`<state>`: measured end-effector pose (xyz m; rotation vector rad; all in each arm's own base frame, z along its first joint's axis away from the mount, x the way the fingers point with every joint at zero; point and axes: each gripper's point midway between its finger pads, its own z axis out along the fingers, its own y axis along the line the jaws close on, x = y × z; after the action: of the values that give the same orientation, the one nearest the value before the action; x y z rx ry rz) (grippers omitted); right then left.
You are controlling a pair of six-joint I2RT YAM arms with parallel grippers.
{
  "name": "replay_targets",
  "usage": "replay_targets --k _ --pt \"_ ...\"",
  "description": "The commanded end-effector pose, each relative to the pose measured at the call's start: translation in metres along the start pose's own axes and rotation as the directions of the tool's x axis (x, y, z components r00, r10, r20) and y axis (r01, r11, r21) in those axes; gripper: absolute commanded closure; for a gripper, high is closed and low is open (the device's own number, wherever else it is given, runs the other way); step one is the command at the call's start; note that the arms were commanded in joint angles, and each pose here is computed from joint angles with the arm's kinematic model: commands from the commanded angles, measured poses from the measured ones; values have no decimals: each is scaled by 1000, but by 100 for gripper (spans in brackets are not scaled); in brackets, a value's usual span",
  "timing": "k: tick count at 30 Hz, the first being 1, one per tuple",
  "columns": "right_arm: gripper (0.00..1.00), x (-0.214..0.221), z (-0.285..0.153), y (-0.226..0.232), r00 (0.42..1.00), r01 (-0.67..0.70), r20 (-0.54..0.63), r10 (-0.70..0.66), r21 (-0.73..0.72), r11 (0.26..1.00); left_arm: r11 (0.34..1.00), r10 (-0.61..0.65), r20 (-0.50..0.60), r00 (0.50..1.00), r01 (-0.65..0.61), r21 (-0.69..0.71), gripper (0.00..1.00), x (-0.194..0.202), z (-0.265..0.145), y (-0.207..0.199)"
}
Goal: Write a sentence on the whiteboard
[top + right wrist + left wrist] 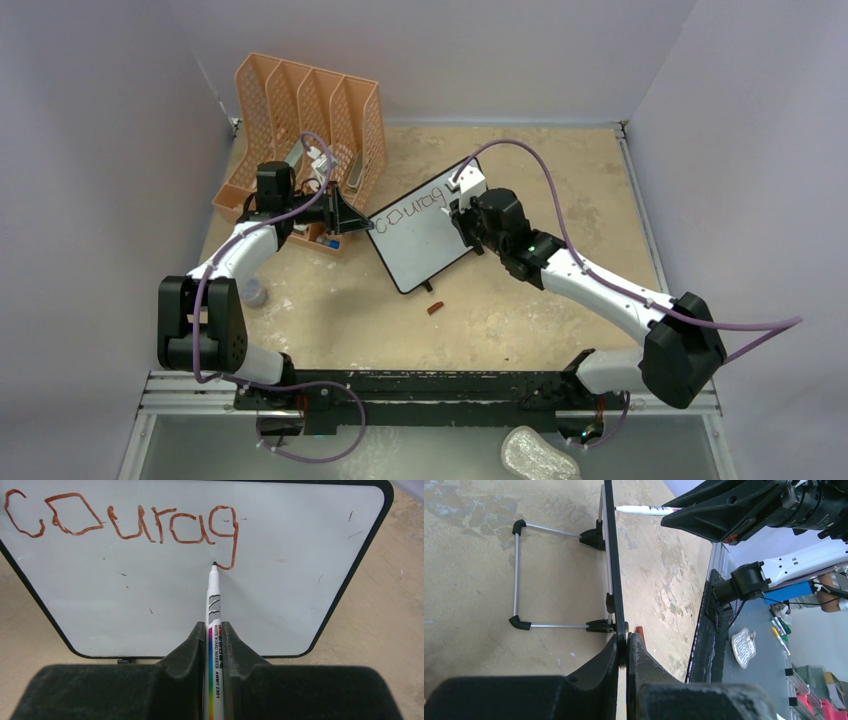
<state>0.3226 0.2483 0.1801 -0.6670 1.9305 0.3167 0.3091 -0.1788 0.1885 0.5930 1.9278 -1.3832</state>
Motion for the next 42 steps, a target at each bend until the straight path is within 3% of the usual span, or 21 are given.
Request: replay_targets --k 1,10,24,42 --pt "100 -29 -1 6 998 8 65 -6 -43 999 1000 4 -33 999 -4 1 100 10 7 3" --pt "100 -35 -4 8 997 -18 79 22 -51 999 1000 5 -33 999 -5 -3 100 9 7 3" --pt "100 -61 -18 -25 980 -64 192 56 34 997 1000 4 -33 999 -5 -12 100 9 7 4" --pt "100 -68 -5 -26 977 -65 205 63 4 998 1000 6 -33 999 -6 -7 100 9 7 3"
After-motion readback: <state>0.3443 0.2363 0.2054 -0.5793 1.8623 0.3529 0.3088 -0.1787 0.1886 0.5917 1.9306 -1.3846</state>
